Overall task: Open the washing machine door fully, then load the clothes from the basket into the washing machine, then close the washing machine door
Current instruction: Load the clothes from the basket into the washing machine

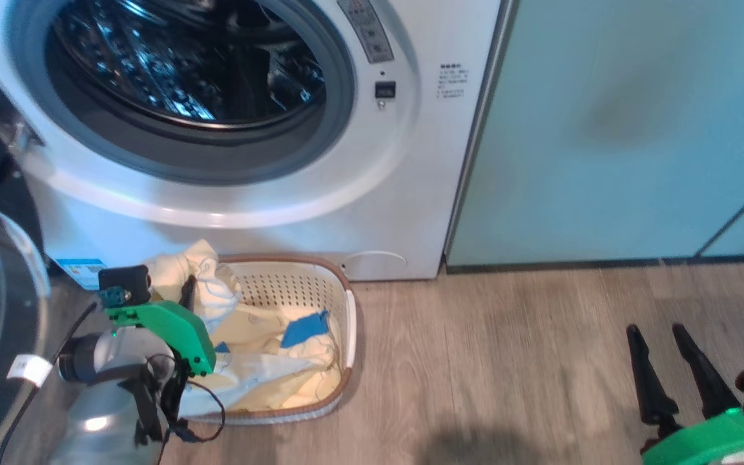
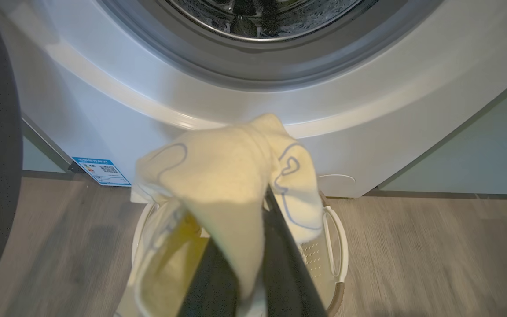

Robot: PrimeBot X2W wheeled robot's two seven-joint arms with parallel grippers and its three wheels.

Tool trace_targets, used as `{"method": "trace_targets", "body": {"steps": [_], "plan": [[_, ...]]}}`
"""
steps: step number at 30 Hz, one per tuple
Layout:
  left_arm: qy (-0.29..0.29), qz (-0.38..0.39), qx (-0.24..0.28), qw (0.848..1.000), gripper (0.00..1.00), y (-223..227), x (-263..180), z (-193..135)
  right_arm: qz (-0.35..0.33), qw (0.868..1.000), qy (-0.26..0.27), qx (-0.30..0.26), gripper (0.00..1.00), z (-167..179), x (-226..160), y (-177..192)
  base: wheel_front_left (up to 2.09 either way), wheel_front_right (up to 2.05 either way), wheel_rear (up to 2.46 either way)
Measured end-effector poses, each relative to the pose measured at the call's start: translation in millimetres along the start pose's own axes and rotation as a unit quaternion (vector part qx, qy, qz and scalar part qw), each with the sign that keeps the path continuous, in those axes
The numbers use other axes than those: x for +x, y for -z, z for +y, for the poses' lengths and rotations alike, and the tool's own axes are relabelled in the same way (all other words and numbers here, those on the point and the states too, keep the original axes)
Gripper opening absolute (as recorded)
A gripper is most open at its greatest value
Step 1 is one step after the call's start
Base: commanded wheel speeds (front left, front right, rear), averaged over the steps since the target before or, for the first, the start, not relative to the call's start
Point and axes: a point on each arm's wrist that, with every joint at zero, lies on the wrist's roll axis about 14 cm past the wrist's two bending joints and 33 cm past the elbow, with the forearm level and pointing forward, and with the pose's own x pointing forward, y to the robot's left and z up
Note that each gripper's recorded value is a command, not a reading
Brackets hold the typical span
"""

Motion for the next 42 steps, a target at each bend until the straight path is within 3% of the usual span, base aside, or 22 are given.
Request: {"method": "trace_targets", "body": {"steps": [13,22,36,42], "plan": [[-0.003,-0.115,-0.004,0.993,0.00,-52.5,-44.8,3.8,-0.028,0.999,-0.016,0.005,1.00,8.4,-16.0,-13.0,0.00,0.00,0.00],[-0.008,-0.152,-0.006,0.988,0.00,-66.0,-59.2,3.3,-0.025,1.000,-0.008,0.007,1.00,4.0,-29.0,-8.4,0.00,0.00,0.00],[0.012,-0.156,-0.008,0.988,0.00,-86.0,-37.8,-12.6,-0.009,1.000,0.011,0.006,1.00,-5.7,-28.0,-0.8,0.00,0.00,0.00],[0.027,-0.177,0.001,0.984,0.00,-122.4,-5.2,-22.6,-0.008,1.000,0.022,0.001,1.00,-12.6,-16.6,-4.3,0.00,0.00,0.00]]}}
